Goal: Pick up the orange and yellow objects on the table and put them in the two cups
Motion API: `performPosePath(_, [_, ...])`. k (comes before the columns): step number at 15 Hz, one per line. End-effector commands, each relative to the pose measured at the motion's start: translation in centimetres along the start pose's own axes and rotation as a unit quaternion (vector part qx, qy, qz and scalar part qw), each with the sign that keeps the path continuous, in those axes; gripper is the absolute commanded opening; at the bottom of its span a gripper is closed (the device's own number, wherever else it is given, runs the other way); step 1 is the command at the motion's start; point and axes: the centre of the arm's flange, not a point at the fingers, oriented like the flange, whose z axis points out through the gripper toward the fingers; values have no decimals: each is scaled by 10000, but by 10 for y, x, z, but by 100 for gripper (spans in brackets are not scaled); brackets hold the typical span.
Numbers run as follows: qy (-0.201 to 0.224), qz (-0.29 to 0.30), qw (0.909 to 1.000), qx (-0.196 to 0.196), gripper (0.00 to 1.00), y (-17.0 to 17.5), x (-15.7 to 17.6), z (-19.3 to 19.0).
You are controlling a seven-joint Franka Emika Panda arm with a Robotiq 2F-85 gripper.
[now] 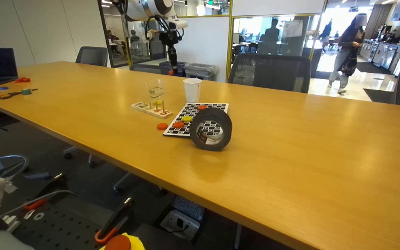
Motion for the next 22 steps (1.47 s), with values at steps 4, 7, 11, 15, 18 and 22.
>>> performPosePath(4, [418,65,9989,-217,21,11,40,1])
performPosePath(7, [428,123,9985,-308,21,12,56,9])
performPosePath(11, [438,180,9982,-380,21,12,65,20])
performPosePath(15, [422,175,9981,-403,21,8,71,26])
performPosePath(18, [401,242,9983,-352,27,5,75,29])
performPosePath(22, [298,84,9989,-347,80,11,75,25])
